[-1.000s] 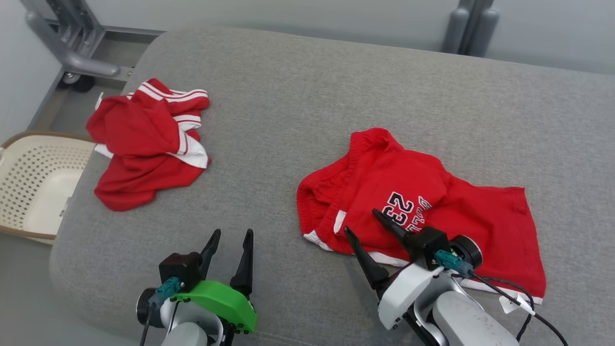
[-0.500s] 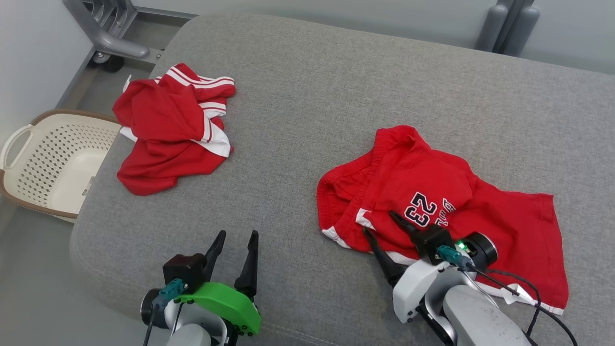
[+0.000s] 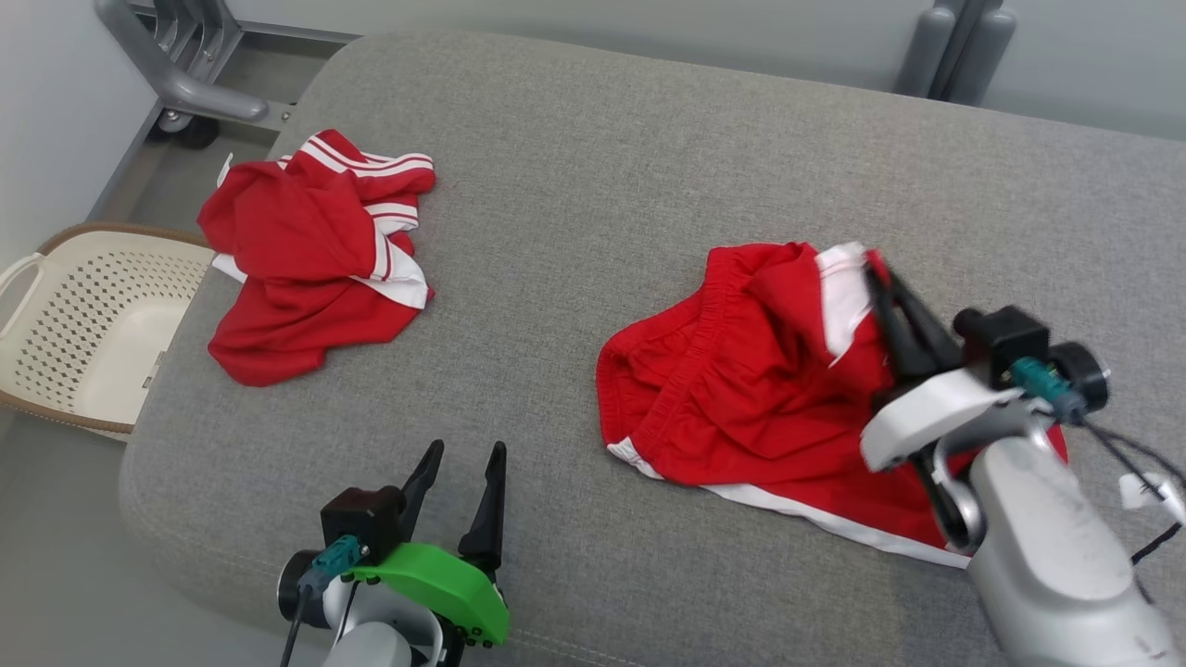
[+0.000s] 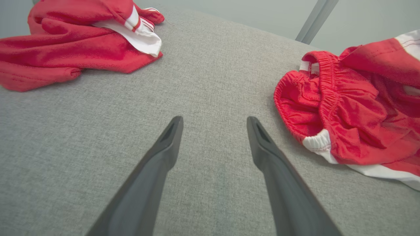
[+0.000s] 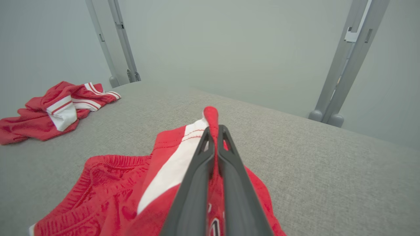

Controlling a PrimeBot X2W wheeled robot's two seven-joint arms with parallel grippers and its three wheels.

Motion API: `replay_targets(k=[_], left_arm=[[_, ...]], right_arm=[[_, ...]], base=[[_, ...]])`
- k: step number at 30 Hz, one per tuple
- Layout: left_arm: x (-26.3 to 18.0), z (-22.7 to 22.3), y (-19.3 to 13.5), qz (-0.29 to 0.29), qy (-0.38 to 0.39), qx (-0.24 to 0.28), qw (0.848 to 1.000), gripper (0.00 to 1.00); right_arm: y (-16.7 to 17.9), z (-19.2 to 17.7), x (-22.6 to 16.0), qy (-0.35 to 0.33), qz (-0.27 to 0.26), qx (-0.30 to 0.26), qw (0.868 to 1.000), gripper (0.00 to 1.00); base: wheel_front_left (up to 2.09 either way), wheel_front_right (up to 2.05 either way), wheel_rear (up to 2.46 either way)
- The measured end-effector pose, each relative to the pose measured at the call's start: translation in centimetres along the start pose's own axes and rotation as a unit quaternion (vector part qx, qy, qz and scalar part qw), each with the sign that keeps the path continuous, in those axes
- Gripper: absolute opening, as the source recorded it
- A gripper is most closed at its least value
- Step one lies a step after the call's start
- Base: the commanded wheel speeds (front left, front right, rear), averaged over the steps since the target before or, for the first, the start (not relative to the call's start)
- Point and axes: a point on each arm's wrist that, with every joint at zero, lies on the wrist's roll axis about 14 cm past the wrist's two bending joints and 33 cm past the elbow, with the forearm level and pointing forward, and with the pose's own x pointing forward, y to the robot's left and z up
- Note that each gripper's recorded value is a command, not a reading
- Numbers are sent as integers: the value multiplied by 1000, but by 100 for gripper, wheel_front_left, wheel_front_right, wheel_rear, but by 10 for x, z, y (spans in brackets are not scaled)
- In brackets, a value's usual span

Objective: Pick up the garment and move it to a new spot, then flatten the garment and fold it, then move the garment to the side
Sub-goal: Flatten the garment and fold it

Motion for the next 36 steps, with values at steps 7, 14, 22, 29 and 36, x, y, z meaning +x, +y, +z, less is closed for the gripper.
replay_targets(k=[7, 14, 22, 29, 36], left_arm=[[0, -2, -6, -12, 5, 6, 1000, 100], [-2, -8, 1, -3, 15, 10, 1000, 100], [0, -7, 0, -4, 15, 12, 1000, 100], [10, -6, -24, -49, 13, 17, 999, 100], [15, -8, -59, -109, 15, 22, 994, 100]], right_arm=[[-85, 29, 17, -23, -88, -55, 994, 0], [-163, 16, 15, 9, -195, -42, 980, 100], [-175, 1, -7, 28, -225, -51, 973, 100], [-148, -20, -49, 41, -221, -16, 974, 100], [-128, -38, -100, 60, -223, 13, 973, 100]], base=[[0, 0, 0], [0, 0, 0], [0, 0, 0], [0, 0, 0], [0, 0, 0]])
